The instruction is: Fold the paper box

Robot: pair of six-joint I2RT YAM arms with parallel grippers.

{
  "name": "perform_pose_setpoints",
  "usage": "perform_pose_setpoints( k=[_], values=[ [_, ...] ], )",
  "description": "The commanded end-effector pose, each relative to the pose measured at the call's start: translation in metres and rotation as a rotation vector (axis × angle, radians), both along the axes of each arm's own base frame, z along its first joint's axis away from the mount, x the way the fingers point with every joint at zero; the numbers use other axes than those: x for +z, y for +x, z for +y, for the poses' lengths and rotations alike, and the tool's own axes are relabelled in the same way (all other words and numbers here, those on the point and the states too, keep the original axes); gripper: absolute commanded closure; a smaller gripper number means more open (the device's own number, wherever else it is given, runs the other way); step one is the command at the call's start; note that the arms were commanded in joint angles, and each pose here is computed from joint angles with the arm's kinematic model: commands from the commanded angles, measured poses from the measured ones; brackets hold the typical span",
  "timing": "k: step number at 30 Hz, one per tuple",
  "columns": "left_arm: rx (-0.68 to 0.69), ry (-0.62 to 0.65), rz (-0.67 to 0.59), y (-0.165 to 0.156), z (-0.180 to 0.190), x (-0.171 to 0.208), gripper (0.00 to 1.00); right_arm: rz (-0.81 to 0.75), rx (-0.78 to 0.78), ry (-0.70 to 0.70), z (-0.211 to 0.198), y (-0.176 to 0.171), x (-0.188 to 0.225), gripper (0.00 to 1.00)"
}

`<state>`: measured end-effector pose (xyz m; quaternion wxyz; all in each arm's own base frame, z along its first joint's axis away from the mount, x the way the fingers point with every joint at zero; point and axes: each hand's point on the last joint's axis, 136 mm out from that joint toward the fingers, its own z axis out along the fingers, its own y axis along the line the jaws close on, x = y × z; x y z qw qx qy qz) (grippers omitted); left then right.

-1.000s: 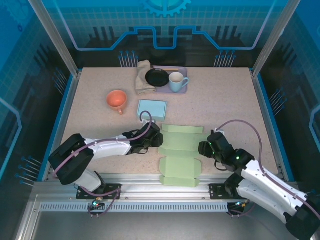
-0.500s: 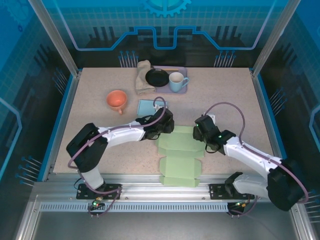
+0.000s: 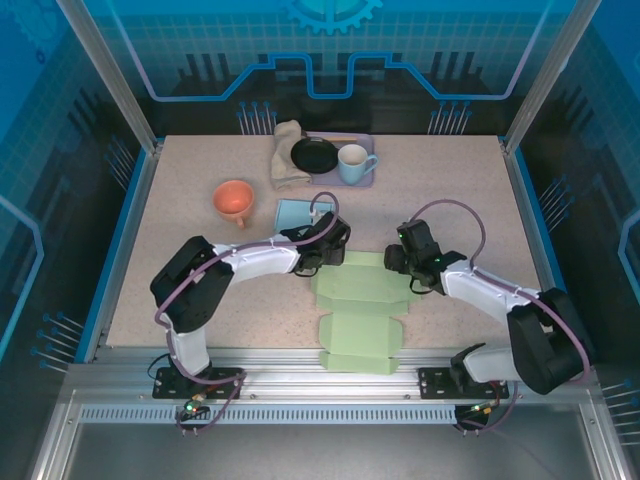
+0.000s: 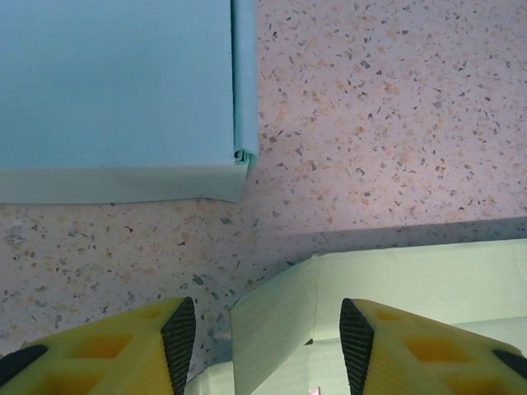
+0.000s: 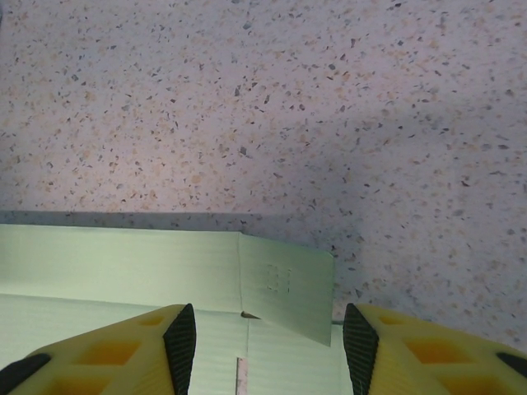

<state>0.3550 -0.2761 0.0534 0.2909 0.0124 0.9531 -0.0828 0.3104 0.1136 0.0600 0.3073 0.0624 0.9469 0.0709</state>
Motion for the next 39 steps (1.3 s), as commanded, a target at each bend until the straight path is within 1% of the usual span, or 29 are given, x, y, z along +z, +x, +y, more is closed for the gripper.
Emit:
perform_pose_setpoints(
  k=[1,6,8,11,14,16,17,19,20,21,22,23,24,25,27,29,30,31,35,39],
  values=[
    [-0.012,0.027,0.013,0.003,-0.001,-0.006,0.48,-0.005,0.01,0.021,0.004,0.01,-0.002,0.47],
    [-0.014,0.037,0.022,0.004,-0.002,-0.011,0.5,0.017,-0.008,-0.018,-0.002,0.009,-0.012,0.48],
    [-0.018,0.038,0.021,0.005,-0.003,-0.012,0.53,0.022,-0.008,-0.026,-0.003,0.01,-0.015,0.48],
    [-0.042,0.024,0.012,0.007,-0.009,-0.012,0.64,0.02,0.01,-0.011,0.0,0.01,-0.013,0.48],
    [-0.075,0.0,-0.009,0.01,-0.017,-0.009,0.78,0.009,0.038,0.009,0.006,0.008,-0.006,0.48],
    [-0.1,-0.027,-0.028,0.014,-0.023,-0.003,0.92,-0.009,0.054,0.017,0.01,0.008,0.003,0.48],
    [-0.113,-0.042,-0.037,0.014,-0.027,0.001,0.96,-0.017,0.059,0.02,0.012,0.009,0.009,0.48],
    [-0.132,-0.073,-0.06,0.017,-0.032,0.011,0.96,-0.035,0.069,0.025,0.015,0.009,0.021,0.48],
    [-0.138,-0.083,-0.069,0.018,-0.035,0.015,0.96,-0.041,0.074,0.025,0.016,0.009,0.026,0.48],
    [-0.141,-0.085,-0.071,0.018,-0.035,0.018,0.93,-0.047,0.075,0.022,0.016,0.008,0.03,0.48],
    [-0.137,-0.084,-0.071,0.018,-0.034,0.019,0.87,-0.054,0.073,0.02,0.016,0.007,0.036,0.48],
    [-0.132,-0.08,-0.068,0.018,-0.032,0.019,0.84,-0.059,0.071,0.016,0.015,0.005,0.039,0.48],
    [-0.124,-0.077,-0.065,0.018,-0.028,0.019,0.79,-0.065,0.069,0.01,0.014,0.002,0.042,0.48],
    [-0.117,-0.07,-0.057,0.017,-0.023,0.017,0.72,-0.07,0.065,0.005,0.013,0.0,0.045,0.48],
    [-0.102,-0.061,-0.036,0.015,-0.012,0.014,0.65,-0.078,0.057,-0.003,0.01,-0.006,0.048,0.47],
    [-0.098,-0.062,-0.016,0.008,-0.004,0.011,0.53,-0.089,0.051,-0.001,0.007,-0.009,0.052,0.47],
    [-0.103,-0.07,-0.007,0.003,-0.003,0.009,0.45,-0.095,0.053,0.004,0.007,-0.011,0.054,0.47],
    [-0.114,-0.083,0.001,-0.001,-0.003,0.008,0.42,-0.098,0.053,0.006,0.007,-0.013,0.055,0.47],
    [-0.14,-0.137,0.071,-0.019,-0.007,-0.003,0.41,-0.11,0.057,0.015,0.008,-0.015,0.062,0.47],
    [-0.171,-0.194,0.119,-0.03,-0.015,-0.013,0.43,-0.11,0.065,0.013,0.009,-0.015,0.067,0.47]
  ],
)
